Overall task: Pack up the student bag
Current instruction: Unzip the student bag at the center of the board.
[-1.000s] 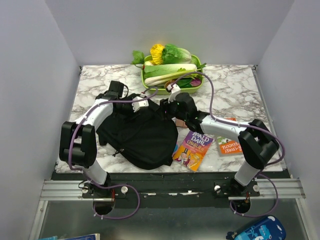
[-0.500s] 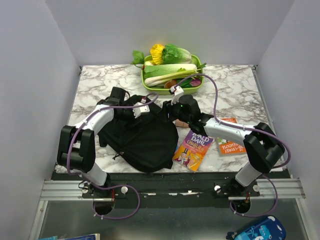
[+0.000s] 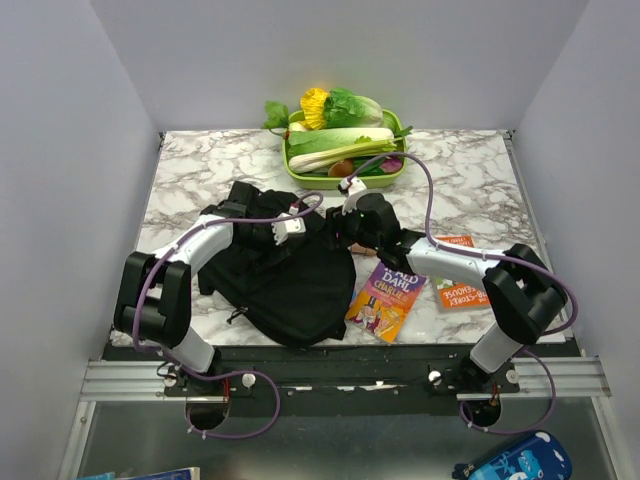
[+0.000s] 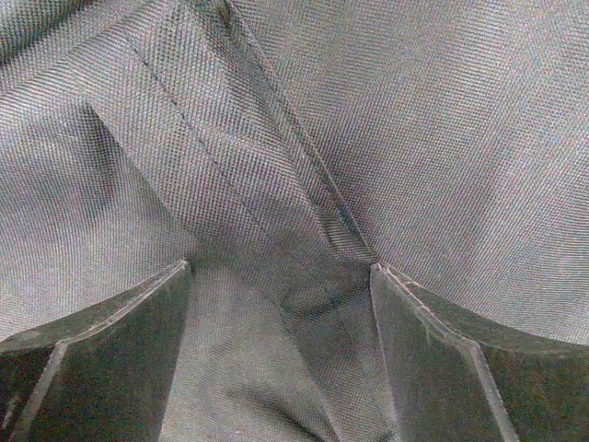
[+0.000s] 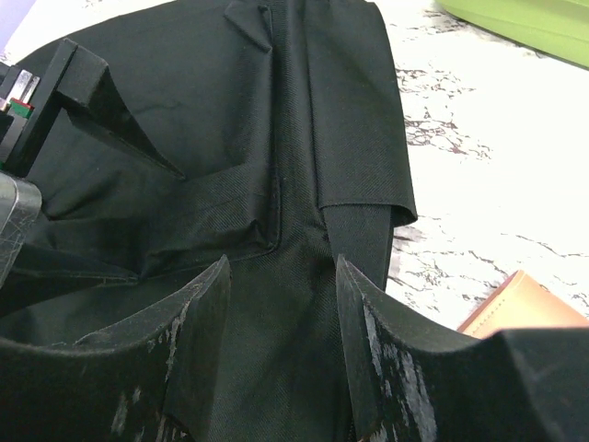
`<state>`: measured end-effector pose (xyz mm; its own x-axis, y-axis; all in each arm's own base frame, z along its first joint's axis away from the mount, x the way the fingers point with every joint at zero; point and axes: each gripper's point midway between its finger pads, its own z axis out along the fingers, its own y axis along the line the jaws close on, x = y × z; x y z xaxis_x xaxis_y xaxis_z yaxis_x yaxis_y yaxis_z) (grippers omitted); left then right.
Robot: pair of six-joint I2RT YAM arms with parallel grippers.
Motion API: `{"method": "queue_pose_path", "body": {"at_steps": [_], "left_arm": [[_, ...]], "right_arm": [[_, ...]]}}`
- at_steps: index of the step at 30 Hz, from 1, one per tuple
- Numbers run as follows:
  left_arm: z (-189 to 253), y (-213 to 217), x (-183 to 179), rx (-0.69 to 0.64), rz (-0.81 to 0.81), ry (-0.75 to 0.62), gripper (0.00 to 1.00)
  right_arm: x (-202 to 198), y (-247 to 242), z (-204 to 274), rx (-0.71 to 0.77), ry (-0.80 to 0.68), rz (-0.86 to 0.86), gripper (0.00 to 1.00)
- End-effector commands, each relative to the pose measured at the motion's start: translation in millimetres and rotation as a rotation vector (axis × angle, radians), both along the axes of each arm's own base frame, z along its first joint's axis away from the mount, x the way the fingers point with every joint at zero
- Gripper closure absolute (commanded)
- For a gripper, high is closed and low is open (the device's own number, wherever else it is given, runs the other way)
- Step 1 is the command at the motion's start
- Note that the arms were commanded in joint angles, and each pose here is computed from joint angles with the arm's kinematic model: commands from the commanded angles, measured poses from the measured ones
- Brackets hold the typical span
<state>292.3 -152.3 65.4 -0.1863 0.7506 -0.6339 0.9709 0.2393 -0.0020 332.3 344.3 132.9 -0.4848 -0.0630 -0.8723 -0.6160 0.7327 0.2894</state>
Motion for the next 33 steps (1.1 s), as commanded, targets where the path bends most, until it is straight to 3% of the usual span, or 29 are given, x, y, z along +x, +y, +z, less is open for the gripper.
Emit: {"method": "queue_pose_path", "body": {"at_steps": [1, 4, 5, 9, 14, 16, 20, 29, 33], "left_arm": [[9, -9, -9, -0.049, -0.01, 0.056, 0.18], [57, -28, -19, -0.195, -0.086, 0.094, 0.19], [74, -35, -37, -0.267, -0.113, 0.175, 0.19], [112, -33, -20, -0.312, -0.103, 0.165, 0.2], [81, -2, 46, -0.144, 0.172, 0.016, 0.28], [55, 18, 57, -0.027, 0.262, -0.009, 0.33], [30, 40, 78, 0.074, 0.367, -0.091, 0.39], [-3, 59, 82, 0.168, 0.458, -0.092, 0.43], [-13, 38, 49, 0.09, 0.323, 0.034, 0.41]], "right_arm": [[-7, -1, -15, -0.021, 0.043, 0.011, 0.42], [-6, -2, -17, -0.035, 0.05, 0.005, 0.42], [-6, -2, -16, -0.034, 0.048, 0.004, 0.42], [-7, -1, -20, -0.029, 0.059, 0.007, 0.42], [-10, -2, -20, -0.021, 0.059, 0.006, 0.42], [-11, -4, -19, -0.021, 0.057, 0.005, 0.42], [-12, -6, -19, -0.019, 0.055, 0.001, 0.42], [-16, -5, -20, -0.002, 0.064, 0.012, 0.43], [-18, -6, -21, -0.001, 0.063, 0.013, 0.44]]}}
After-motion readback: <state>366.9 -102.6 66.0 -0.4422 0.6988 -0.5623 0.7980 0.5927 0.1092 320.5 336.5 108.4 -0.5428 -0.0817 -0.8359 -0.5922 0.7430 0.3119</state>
